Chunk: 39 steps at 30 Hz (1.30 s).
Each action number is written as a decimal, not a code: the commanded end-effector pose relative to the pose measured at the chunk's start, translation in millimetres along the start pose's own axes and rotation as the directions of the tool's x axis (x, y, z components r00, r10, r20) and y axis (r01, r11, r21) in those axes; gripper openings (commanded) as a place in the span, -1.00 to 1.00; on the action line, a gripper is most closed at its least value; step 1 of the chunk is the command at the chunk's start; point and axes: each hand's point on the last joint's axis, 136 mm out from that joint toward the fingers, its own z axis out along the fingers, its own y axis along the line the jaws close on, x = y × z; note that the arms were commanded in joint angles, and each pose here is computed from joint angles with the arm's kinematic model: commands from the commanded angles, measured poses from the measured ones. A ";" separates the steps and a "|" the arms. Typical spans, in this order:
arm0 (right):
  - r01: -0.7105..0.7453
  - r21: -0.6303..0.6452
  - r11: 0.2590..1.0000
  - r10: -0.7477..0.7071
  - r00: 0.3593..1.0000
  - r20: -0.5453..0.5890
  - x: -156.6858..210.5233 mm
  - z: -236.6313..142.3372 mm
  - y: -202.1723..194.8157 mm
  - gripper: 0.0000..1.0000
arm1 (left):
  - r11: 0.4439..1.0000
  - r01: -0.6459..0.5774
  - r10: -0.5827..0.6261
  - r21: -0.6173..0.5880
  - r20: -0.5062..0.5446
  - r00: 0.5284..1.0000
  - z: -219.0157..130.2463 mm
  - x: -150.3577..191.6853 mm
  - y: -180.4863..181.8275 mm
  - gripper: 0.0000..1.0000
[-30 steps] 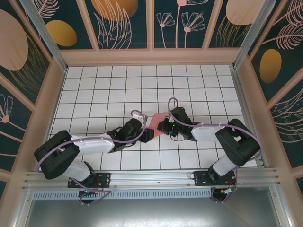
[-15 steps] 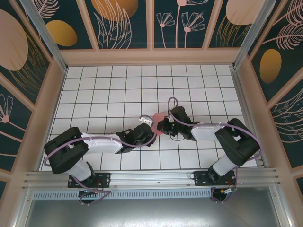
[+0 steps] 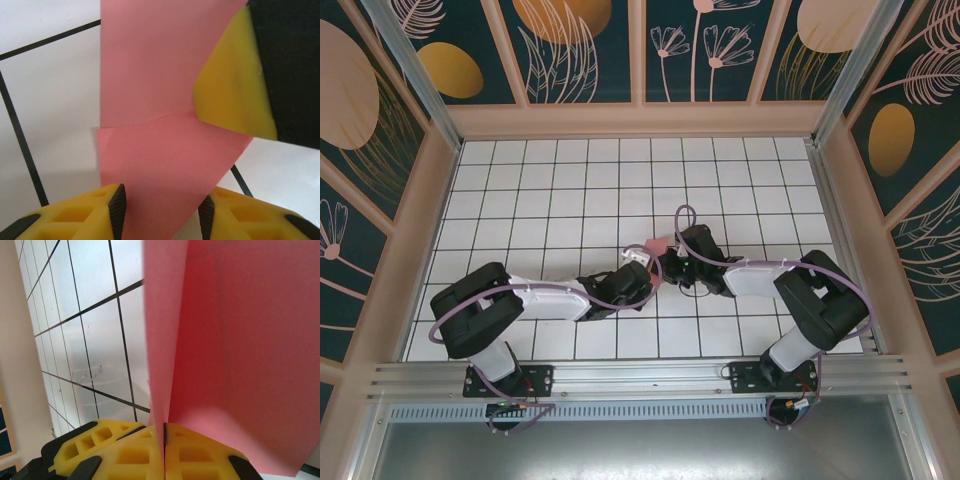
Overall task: Fold a paper plane with a square sheet of paper (pick it up from the middle)
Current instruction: Fourth fold the wing at the center of the table.
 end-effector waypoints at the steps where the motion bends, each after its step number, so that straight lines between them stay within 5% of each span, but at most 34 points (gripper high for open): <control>1: -0.014 -0.016 1.000 0.014 1.000 -0.010 -3.6 0.6 7.5 -0.84 | 0.999 -0.011 0.011 -0.036 -0.004 1.000 3.9 -1.7 1.7 -0.17; 11: -0.015 -0.006 1.000 0.015 1.000 -0.007 -4.0 0.3 5.5 -0.84 | 0.999 -0.004 0.004 -0.049 0.006 1.000 1.7 -1.4 4.8 -0.31; 24: -0.011 -0.022 1.000 0.010 1.000 -0.012 -5.8 0.0 13.3 -0.92 | 0.997 -0.034 0.035 -0.068 0.013 0.999 -1.4 0.6 11.2 -0.09; 39: -0.018 0.000 1.000 0.018 1.000 -0.014 -5.1 1.1 8.6 -0.90 | 0.997 -0.031 0.032 -0.071 0.021 0.999 -1.8 -2.2 11.0 -0.45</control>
